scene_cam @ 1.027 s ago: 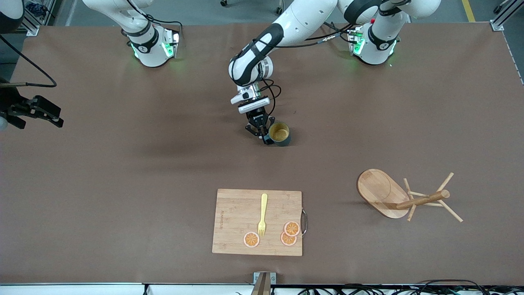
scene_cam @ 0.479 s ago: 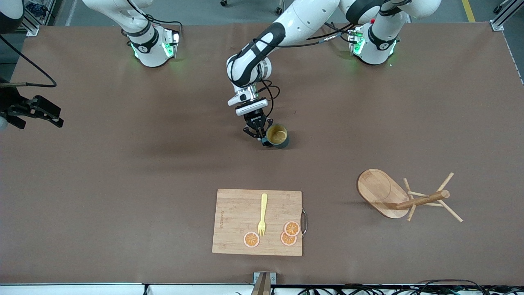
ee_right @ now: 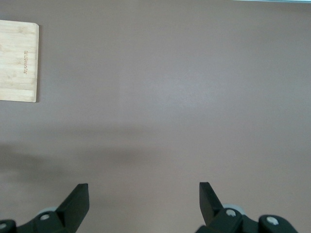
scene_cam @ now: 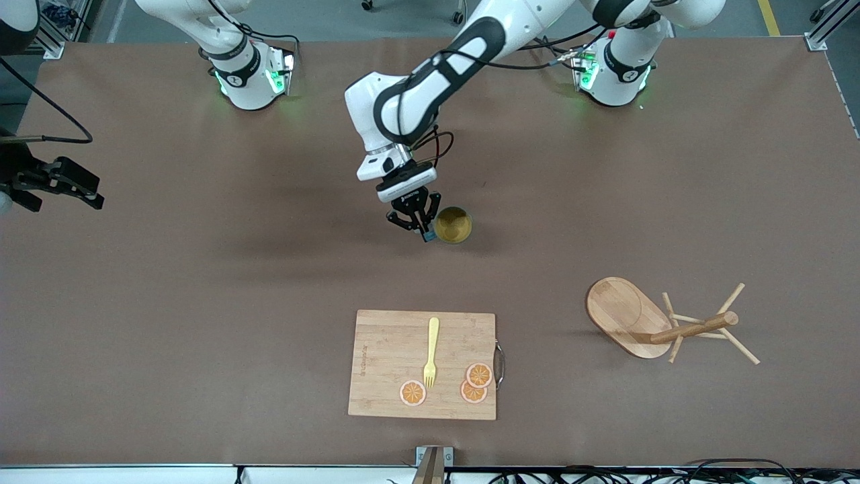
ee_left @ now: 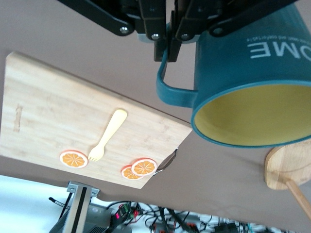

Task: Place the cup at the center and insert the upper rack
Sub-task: 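Lift the mug by its handle with the left gripper, then carry the mug with the left gripper to the wooden mug tree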

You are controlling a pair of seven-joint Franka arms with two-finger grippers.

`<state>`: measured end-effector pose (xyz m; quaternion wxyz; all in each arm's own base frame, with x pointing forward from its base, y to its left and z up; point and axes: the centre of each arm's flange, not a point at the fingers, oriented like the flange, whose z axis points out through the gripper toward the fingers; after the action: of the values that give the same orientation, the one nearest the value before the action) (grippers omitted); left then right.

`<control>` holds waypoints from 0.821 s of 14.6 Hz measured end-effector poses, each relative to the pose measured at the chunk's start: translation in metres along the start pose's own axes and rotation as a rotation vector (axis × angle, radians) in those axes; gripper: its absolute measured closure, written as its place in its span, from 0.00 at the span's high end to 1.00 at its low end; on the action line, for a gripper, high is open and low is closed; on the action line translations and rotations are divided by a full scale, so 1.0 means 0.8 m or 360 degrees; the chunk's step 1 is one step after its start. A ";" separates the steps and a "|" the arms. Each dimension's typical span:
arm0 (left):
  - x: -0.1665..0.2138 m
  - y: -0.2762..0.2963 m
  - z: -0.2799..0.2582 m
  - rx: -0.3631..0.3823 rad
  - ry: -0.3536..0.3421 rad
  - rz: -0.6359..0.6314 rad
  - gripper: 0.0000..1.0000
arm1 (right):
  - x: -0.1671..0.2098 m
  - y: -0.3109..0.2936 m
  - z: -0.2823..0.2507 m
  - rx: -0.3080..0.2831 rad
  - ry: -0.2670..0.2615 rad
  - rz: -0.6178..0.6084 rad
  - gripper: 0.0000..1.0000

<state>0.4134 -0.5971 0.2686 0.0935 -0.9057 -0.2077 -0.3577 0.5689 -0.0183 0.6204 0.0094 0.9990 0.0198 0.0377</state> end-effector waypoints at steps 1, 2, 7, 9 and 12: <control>0.032 0.001 -0.005 0.0000 -0.0081 -0.0043 0.05 | 0.000 0.000 0.000 0.0000 -0.0001 0.0000 1.00; 0.062 0.001 -0.007 -0.0011 -0.0167 -0.0105 0.05 | 0.000 0.000 0.000 0.0000 -0.0002 0.0000 1.00; 0.221 -0.032 0.001 -0.0022 -0.0597 -0.0518 0.05 | -0.001 -0.003 0.000 0.0001 -0.0007 -0.0007 1.00; 0.269 -0.052 0.013 0.0004 -0.0760 -0.0710 0.05 | -0.005 -0.003 0.002 0.0004 -0.0052 -0.0007 1.00; 0.344 -0.084 0.040 -0.0021 -0.1015 -0.1048 0.05 | -0.011 -0.004 0.000 0.0008 -0.0087 -0.0008 1.00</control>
<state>0.5844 -0.4415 0.4354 -0.0994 -0.8569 -0.5006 -0.0731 0.5598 -0.0158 0.6198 0.0076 0.9997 0.0220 0.0104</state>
